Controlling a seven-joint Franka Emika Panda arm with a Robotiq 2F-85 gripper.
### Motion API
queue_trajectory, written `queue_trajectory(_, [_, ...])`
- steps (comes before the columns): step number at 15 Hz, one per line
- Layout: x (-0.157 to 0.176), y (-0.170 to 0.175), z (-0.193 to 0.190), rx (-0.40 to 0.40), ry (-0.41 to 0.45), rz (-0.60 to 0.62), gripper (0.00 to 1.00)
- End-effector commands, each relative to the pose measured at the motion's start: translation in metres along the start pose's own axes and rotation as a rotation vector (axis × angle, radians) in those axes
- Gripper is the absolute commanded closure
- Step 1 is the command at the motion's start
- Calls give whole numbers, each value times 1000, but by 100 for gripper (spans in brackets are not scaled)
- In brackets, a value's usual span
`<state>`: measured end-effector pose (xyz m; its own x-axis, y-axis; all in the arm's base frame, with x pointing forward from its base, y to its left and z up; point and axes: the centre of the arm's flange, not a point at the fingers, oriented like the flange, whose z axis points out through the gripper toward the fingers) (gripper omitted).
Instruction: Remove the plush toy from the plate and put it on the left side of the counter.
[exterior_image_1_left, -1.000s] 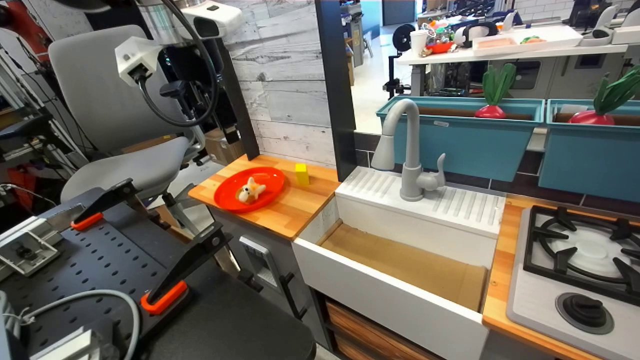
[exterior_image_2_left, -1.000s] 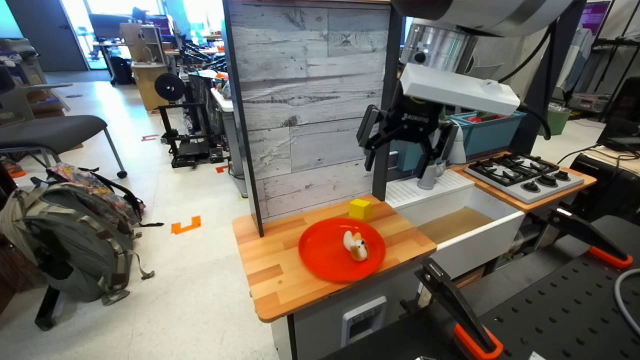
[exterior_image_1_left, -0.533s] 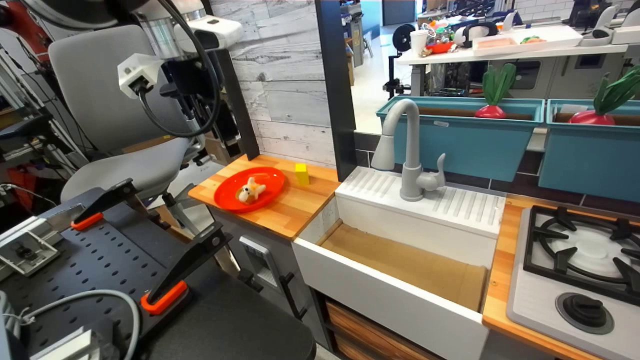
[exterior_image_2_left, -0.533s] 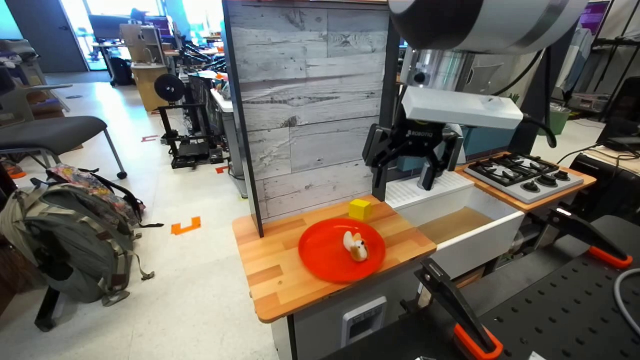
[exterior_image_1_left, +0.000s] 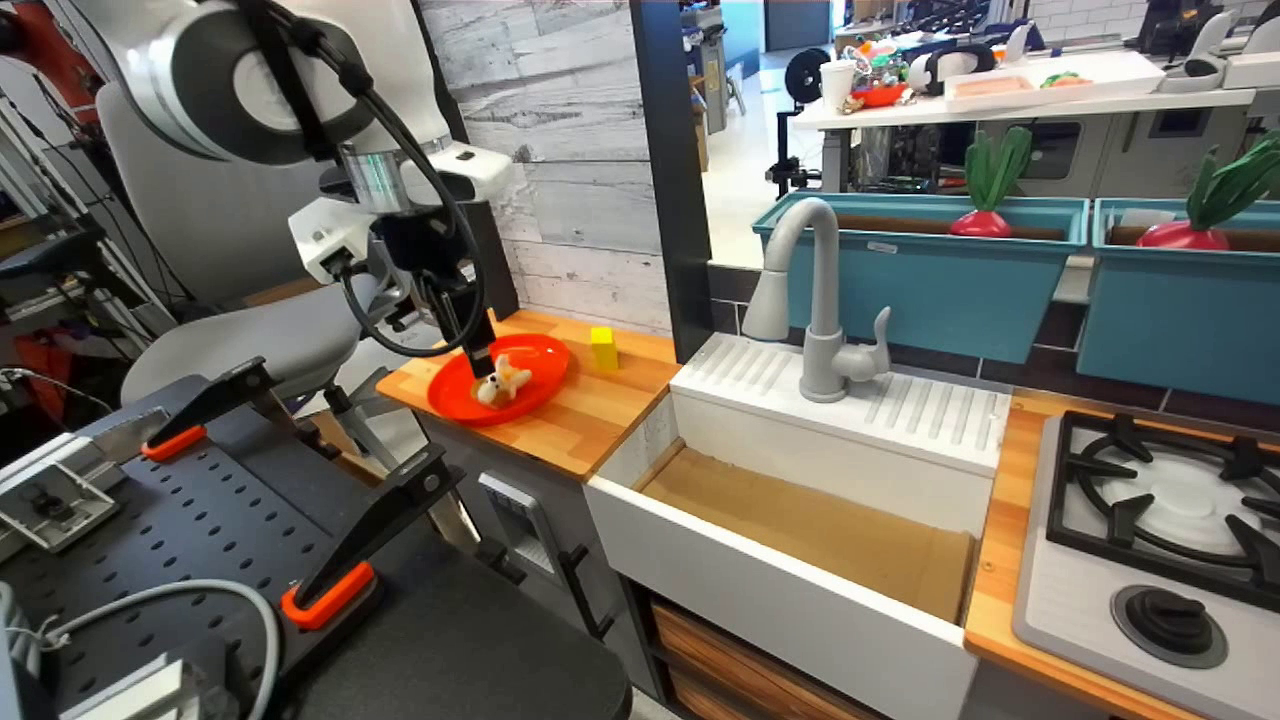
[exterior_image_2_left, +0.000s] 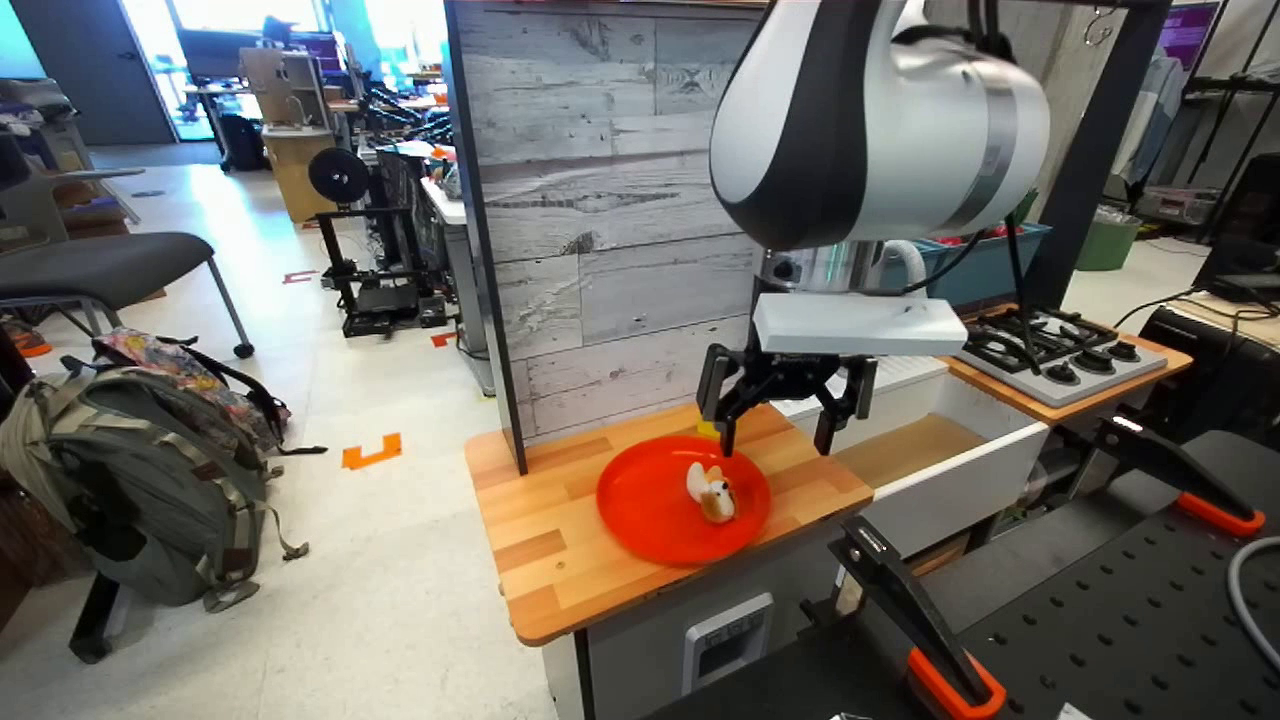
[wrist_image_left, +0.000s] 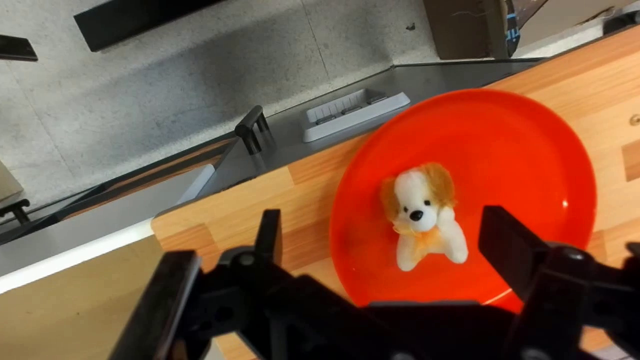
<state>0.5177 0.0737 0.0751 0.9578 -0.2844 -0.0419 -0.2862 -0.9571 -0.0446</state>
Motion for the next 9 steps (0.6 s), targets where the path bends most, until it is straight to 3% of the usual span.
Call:
queue_trajectory(1, [26,-16,36,-33,22,5,0])
queue_trajectory(6, [43,-33,68,-48,24,6,0])
queue_trajectory(7, [45,-35,72,-50,26,5,4])
queue_trajectory(8, [47,-38,76,-51,26,-1,26])
queue_trajectory(9, [48,-40,78,-51,27,-2,28])
